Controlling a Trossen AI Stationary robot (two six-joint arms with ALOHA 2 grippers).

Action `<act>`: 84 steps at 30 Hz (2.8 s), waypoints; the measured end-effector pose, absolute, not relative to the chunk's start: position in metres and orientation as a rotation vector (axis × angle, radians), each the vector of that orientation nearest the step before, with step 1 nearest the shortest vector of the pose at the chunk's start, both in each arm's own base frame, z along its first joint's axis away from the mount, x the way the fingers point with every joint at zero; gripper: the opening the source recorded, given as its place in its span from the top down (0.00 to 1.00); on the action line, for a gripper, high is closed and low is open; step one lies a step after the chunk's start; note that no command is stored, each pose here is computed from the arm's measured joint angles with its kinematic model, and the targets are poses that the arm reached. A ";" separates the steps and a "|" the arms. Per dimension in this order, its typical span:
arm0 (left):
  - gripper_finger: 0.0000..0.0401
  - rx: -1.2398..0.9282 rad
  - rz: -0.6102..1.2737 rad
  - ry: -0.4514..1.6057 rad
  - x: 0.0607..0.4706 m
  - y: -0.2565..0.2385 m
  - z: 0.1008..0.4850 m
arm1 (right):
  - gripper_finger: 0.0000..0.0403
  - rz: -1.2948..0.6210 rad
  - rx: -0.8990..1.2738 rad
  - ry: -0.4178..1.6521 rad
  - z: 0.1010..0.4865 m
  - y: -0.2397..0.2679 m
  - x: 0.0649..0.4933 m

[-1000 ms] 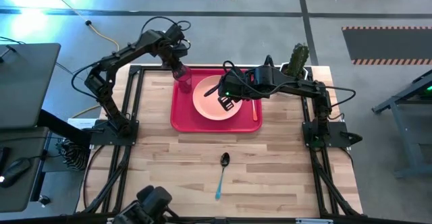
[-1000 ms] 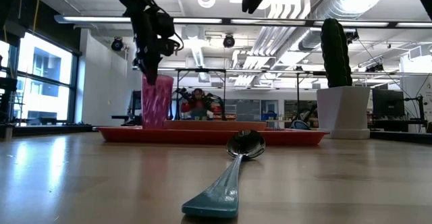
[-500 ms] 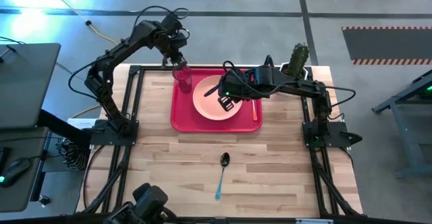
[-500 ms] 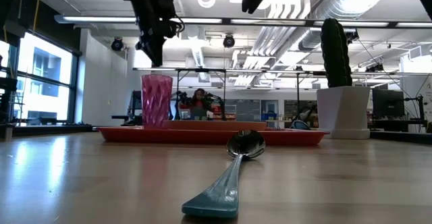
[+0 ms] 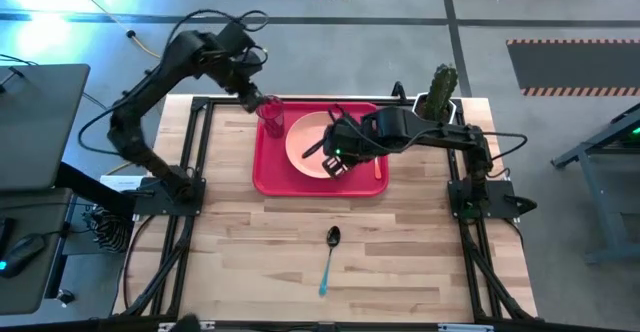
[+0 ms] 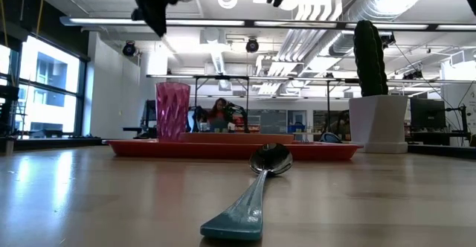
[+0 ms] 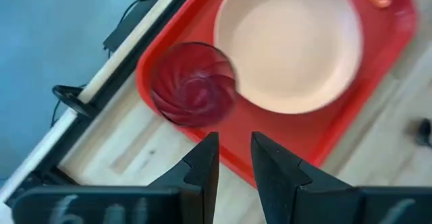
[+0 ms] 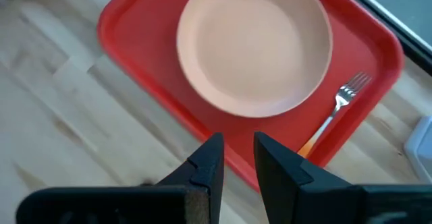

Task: Pick and place plate/cup/fork/spoon on tray
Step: Put the blue spoon on the red serving tray to the left of the orange fork

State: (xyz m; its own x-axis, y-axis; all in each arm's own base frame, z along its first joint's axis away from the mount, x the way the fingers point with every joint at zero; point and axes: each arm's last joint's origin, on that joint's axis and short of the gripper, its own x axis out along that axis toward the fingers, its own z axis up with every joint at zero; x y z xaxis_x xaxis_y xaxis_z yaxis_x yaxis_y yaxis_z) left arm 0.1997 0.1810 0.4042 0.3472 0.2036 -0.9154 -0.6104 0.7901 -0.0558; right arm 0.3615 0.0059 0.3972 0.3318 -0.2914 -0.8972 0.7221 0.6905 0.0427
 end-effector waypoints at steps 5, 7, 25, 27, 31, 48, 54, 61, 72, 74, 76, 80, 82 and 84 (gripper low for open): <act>0.81 -0.433 0.539 1.007 0.185 0.141 0.420 | 0.80 -0.647 0.453 1.044 0.397 0.026 0.361; 0.81 -0.446 0.538 0.968 0.179 0.128 0.423 | 0.78 -0.627 0.441 1.048 0.397 0.034 0.360; 0.81 -0.395 0.403 0.878 0.149 0.059 0.398 | 0.70 -0.674 0.751 1.013 0.394 0.104 0.348; 0.81 -0.384 0.381 0.878 0.149 0.055 0.396 | 0.70 -0.716 0.816 0.990 0.391 0.111 0.349; 0.81 -0.345 0.336 0.897 0.147 0.048 0.392 | 0.70 -0.799 0.925 0.955 0.379 0.126 0.356; 0.81 -0.260 0.243 0.912 0.149 0.037 0.391 | 0.70 -1.068 1.201 0.881 0.309 0.182 0.389; 0.81 -0.239 0.233 0.916 0.149 0.037 0.391 | 0.70 -1.101 1.254 0.855 0.282 0.193 0.404; 0.81 -0.231 0.229 0.917 0.148 0.037 0.391 | 0.71 -1.140 1.291 0.908 0.248 0.204 0.419; 0.81 -0.216 0.221 0.919 0.148 0.038 0.391 | 0.71 -1.202 1.282 1.003 0.203 0.212 0.431; 0.81 -0.216 0.222 0.919 0.148 0.037 0.391 | 0.71 -1.209 1.276 1.005 0.199 0.213 0.432; 0.81 -0.216 0.221 0.919 0.148 0.037 0.391 | 0.71 -1.216 1.269 1.008 0.194 0.213 0.433; 0.81 -0.217 0.222 0.919 0.148 0.037 0.391 | 0.71 -1.238 1.240 1.020 0.180 0.214 0.435; 0.81 -0.218 0.223 0.919 0.148 0.037 0.391 | 0.71 -1.244 1.233 1.023 0.176 0.214 0.436; 0.81 -0.218 0.223 0.919 0.148 0.037 0.391 | 0.71 -1.248 1.229 1.024 0.171 0.215 0.437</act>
